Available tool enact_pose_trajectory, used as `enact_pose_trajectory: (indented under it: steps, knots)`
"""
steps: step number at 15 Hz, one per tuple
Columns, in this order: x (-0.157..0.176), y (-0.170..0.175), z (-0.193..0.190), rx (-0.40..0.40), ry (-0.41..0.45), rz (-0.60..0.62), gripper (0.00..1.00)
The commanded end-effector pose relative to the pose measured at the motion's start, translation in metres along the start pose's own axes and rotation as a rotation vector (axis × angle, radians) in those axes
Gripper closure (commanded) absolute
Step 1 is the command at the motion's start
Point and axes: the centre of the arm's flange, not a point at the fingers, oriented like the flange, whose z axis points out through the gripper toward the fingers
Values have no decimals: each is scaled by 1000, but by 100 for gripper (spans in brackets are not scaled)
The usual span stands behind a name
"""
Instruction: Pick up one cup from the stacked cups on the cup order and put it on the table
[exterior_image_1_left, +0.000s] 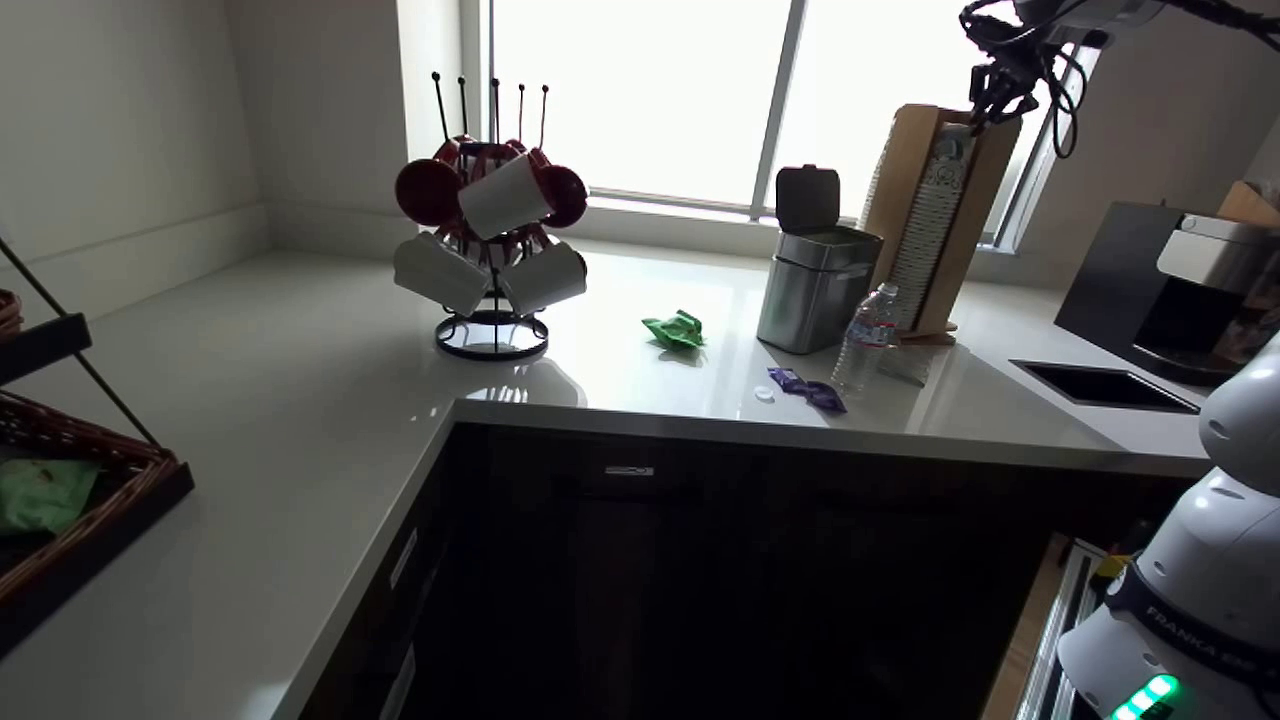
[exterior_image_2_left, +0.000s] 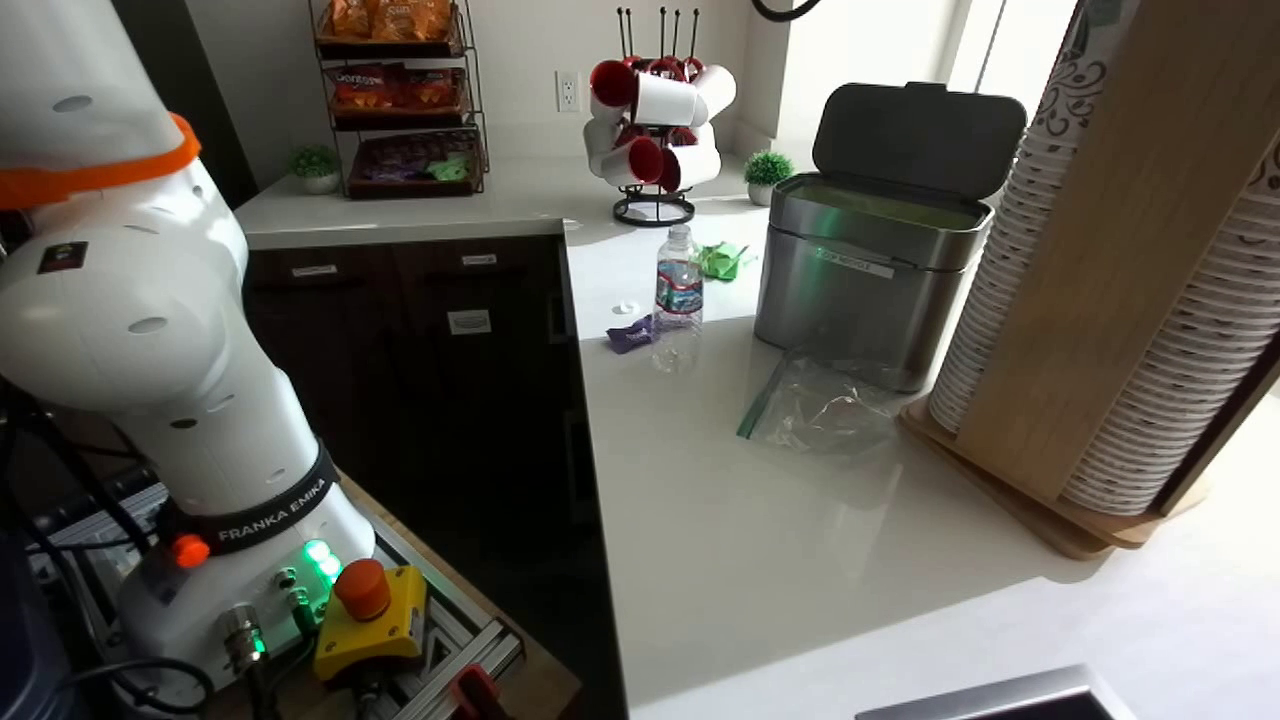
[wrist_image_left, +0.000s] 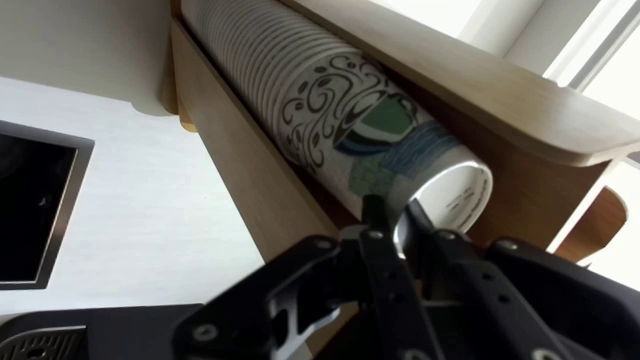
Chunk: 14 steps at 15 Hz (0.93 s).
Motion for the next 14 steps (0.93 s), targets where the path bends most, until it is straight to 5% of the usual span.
enact_pose_trajectory:
  steps: [1, 14]
  knots:
    - [-1, -1, 1, 24, -3, 8, 99]
    - [3, -1, -24, 62, 13, -4, 98]
